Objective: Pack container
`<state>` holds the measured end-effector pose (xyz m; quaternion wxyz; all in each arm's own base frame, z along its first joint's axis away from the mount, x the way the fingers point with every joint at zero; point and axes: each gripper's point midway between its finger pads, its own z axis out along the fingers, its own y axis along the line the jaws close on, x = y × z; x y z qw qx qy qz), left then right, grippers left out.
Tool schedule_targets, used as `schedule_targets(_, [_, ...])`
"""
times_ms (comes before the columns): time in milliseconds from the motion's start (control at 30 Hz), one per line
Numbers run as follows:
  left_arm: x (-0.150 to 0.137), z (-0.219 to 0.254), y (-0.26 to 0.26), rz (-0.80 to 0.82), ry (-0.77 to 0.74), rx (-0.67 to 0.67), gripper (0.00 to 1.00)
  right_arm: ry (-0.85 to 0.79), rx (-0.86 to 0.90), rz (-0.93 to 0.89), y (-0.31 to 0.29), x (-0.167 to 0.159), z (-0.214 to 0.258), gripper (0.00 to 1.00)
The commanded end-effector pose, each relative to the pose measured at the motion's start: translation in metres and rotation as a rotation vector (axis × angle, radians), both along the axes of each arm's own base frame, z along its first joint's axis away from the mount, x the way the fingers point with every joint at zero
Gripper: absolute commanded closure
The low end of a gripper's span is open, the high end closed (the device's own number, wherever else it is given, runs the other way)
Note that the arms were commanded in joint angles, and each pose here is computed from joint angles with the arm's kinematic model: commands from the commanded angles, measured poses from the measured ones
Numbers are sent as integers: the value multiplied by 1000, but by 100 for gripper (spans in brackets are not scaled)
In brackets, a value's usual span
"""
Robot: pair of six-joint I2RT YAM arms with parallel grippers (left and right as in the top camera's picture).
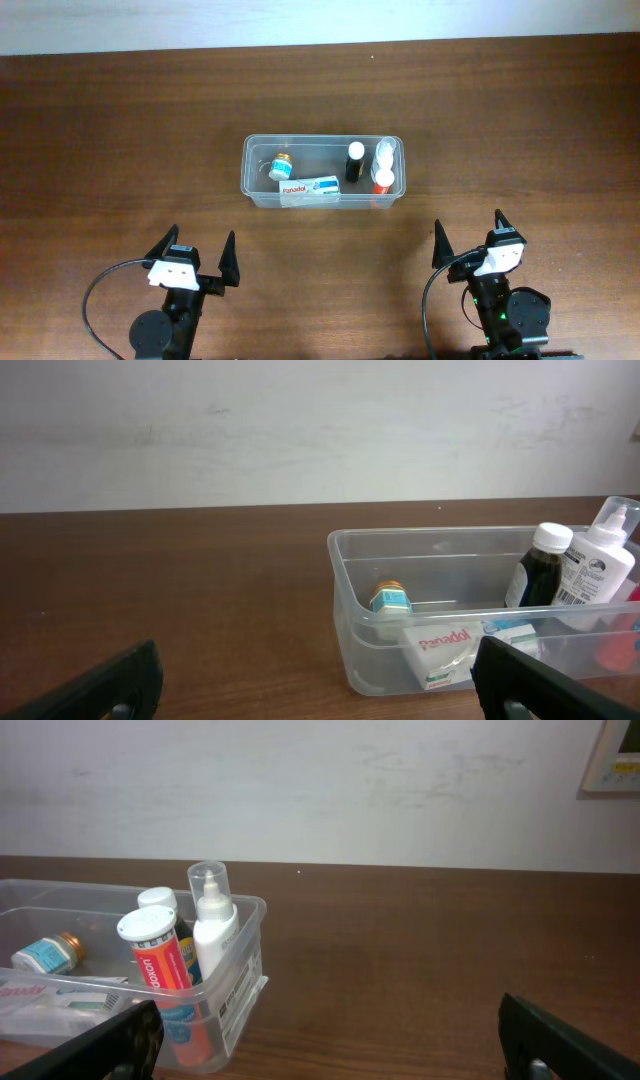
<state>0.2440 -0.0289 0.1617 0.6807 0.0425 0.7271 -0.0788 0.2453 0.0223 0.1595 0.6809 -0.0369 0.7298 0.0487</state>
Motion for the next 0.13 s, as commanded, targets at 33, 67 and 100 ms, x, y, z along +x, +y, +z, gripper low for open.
schedule_targets(33, [0,-1,2,9,-3,16,1,0,-7,-17,-4,0,-2,2])
schedule_targets(67, [0,-1,2,9,-3,16,1,0,-7,-17,-4,0,-2,2])
schedule_targets(100, [0,-1,2,9,-3,16,1,0,-7,-17,-4,0,-2,1])
